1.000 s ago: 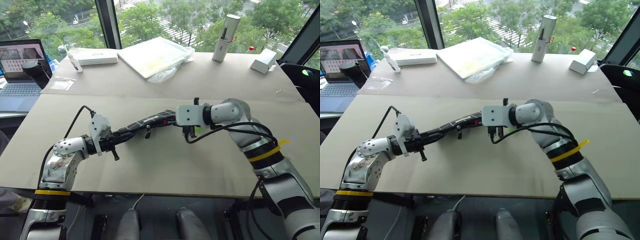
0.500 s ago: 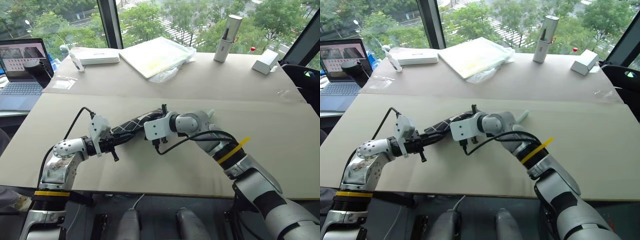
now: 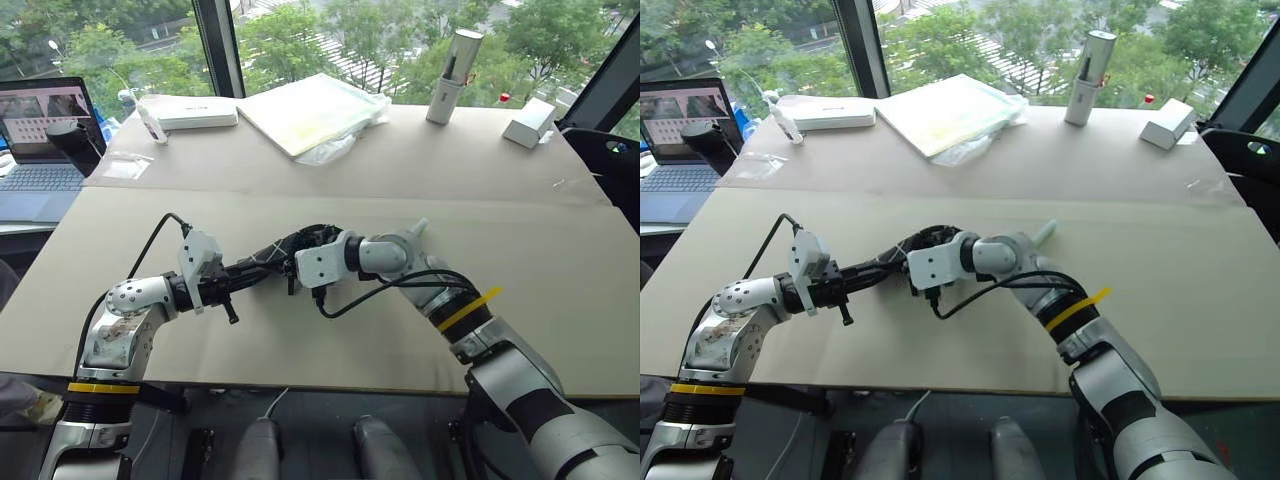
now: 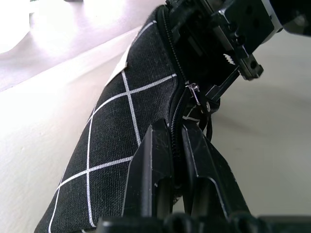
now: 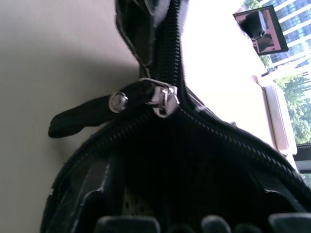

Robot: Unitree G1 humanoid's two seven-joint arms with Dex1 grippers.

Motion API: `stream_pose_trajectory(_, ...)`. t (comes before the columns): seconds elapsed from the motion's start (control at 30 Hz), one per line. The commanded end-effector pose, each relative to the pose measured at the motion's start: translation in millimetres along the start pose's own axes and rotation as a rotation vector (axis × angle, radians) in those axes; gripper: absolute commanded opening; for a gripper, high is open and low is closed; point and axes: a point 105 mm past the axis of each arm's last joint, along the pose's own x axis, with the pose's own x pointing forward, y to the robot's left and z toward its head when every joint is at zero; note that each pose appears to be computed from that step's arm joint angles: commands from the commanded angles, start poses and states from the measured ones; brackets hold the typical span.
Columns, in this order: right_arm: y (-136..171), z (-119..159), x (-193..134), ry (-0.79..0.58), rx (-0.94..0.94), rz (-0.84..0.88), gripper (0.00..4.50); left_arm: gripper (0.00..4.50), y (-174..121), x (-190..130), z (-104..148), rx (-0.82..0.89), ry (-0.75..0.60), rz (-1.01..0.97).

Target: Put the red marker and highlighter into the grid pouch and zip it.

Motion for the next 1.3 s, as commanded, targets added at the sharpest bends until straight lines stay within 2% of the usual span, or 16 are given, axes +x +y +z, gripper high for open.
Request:
stream_pose_trajectory(0.03,-39.6,-8.7,-33.9,-0.022,0.059,-0.139,3.13,0.00,0.3,0.0,12.5,0.033,-0.038,0.000)
stream_pose_trajectory(0.13,-39.0,-17.3,-68.9,-0.082,0.187,-0.112,3.13,0.00,-0.6,-0.3,10.6,0.030,-0.036,-0.001)
stream_pose_trajectory(0.27,-21.6,-33.1,-117.7,-0.123,0.523,-0.007,3.13,0.00,-1.2,-2.0,8.4,0.027,-0.033,0.005)
stream_pose_trajectory(0.33,-30.9,-51.2,-134.6,-0.067,0.610,-0.096,3.13,0.00,-1.0,-3.0,7.5,0.025,-0.032,0.009)
stream_pose_trajectory(0.5,-61.4,-107.7,-143.9,0.218,0.789,-0.460,3.13,0.00,-1.8,-3.2,6.4,0.022,-0.033,0.014)
stream_pose_trajectory(0.63,-49.9,-128.6,-142.2,0.335,0.988,-0.636,3.13,0.00,-4.0,-3.0,5.0,0.020,-0.036,0.017)
stream_pose_trajectory(0.8,-33.3,-130.4,-149.5,0.395,1.179,-0.813,3.13,0.00,-6.5,-3.8,3.0,0.013,-0.038,0.022)
stream_pose_trajectory(0.9,-25.1,-120.0,-150.2,0.445,1.268,-0.893,3.13,0.00,-8.0,-4.4,0.6,0.003,-0.036,0.022)
stream_pose_trajectory(1.13,-21.0,-81.5,-122.8,0.443,1.341,-0.893,3.13,0.00,-9.7,0.7,-0.6,-0.010,-0.042,0.008)
stream_pose_trajectory(1.27,-9.3,-82.0,-113.4,0.489,1.371,-0.887,3.13,0.00,-8.8,2.1,0.5,-0.011,-0.046,0.006)
stream_pose_trajectory(1.3,-1.7,-88.8,-114.8,0.556,1.360,-0.907,3.13,0.00,-8.8,2.0,0.4,-0.011,-0.046,0.007)
